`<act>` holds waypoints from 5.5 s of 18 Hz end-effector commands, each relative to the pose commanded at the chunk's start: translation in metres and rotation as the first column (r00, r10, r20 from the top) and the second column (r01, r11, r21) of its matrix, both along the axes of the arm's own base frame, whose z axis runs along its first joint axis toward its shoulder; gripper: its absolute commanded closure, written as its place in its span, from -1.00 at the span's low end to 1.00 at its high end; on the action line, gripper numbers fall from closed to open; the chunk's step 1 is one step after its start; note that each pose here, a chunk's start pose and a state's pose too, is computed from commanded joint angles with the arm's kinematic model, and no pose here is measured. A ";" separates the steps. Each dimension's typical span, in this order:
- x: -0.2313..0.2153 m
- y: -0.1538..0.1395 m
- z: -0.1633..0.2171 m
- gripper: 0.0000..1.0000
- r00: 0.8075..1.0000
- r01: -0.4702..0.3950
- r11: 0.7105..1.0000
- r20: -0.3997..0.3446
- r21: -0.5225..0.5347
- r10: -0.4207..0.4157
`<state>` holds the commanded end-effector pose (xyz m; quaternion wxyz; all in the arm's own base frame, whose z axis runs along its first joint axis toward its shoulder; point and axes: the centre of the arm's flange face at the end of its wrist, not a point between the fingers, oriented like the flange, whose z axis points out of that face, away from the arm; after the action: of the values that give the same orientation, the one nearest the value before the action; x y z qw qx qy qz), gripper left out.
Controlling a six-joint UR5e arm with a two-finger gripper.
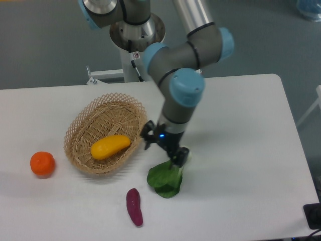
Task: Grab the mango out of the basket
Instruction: 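Move the open gripper over the yellow mango in the basket, then lower the gripper onto the yellow mango and close on it, then lift the held mango up out of the basket, then carry the mango away from the basket, past the bok choy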
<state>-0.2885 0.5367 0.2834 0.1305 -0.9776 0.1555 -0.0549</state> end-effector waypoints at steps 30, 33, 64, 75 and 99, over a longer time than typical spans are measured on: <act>0.132 0.018 -0.070 -1.00 0.990 0.113 0.980 -0.060 -0.165 -0.124; 0.133 0.019 -0.075 -1.00 0.990 0.116 0.978 -0.059 -0.174 -0.128; 0.025 0.006 0.000 0.20 0.998 -0.055 0.993 -0.047 -0.108 0.050; -0.089 -0.037 0.036 0.20 0.984 -0.127 0.991 -0.129 -0.045 0.121; -0.216 -0.104 0.025 0.27 0.963 -0.048 0.988 -0.271 -0.145 0.007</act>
<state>-0.5044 0.4330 0.3087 0.0349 -0.9851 0.1537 0.0688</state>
